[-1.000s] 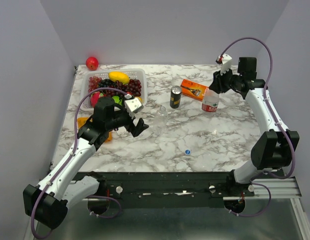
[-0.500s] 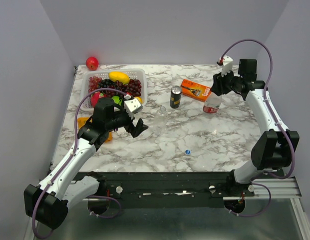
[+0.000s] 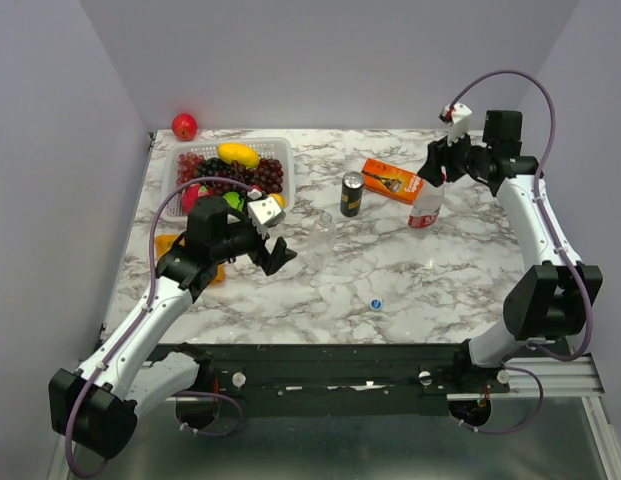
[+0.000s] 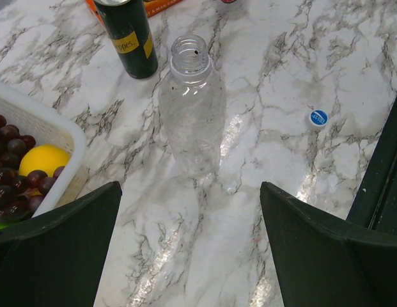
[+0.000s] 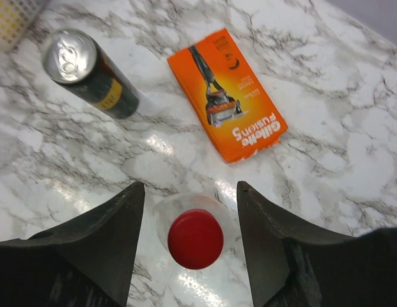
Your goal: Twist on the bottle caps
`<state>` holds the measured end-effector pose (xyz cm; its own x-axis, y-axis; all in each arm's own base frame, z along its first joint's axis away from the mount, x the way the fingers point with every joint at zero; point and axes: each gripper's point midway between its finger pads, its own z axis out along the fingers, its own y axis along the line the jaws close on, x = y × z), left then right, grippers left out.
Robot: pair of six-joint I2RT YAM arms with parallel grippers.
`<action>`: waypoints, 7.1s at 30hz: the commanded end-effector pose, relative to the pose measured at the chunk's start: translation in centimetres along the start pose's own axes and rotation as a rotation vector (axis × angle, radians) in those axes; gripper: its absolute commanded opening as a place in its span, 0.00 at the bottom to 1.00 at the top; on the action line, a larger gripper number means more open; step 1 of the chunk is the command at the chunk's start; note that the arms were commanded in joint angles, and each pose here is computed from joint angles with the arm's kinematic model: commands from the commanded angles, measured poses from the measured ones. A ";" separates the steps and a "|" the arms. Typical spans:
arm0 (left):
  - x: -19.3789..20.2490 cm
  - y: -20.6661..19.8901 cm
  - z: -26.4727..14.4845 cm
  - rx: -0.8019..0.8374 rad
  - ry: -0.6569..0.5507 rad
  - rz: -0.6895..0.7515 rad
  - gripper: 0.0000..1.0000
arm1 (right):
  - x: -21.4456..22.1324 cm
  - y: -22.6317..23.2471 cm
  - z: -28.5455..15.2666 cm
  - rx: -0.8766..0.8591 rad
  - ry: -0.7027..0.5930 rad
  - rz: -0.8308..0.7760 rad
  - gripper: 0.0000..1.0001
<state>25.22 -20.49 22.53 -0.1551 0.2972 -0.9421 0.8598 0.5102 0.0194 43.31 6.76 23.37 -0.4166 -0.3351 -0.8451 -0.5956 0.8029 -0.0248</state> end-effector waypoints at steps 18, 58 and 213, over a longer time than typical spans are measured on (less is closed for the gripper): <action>1.4 0.3 -1.1 -0.058 -0.023 -0.031 0.99 | -5.7 20.7 -3.0 -0.542 -0.148 -0.222 0.79; 3.4 -2.6 3.0 0.145 -0.084 0.005 0.99 | -5.8 30.2 1.6 -0.768 -0.076 -0.293 0.15; -0.5 -3.7 6.4 0.223 -0.179 -0.003 0.84 | -13.8 30.9 -4.0 -0.961 -0.303 -0.042 0.09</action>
<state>25.37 -27.06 20.31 -0.1110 0.1465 -0.9830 0.9302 0.3635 -0.0509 28.74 34.13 33.66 -0.2985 -0.1687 -0.9394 -0.9544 0.0637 0.2918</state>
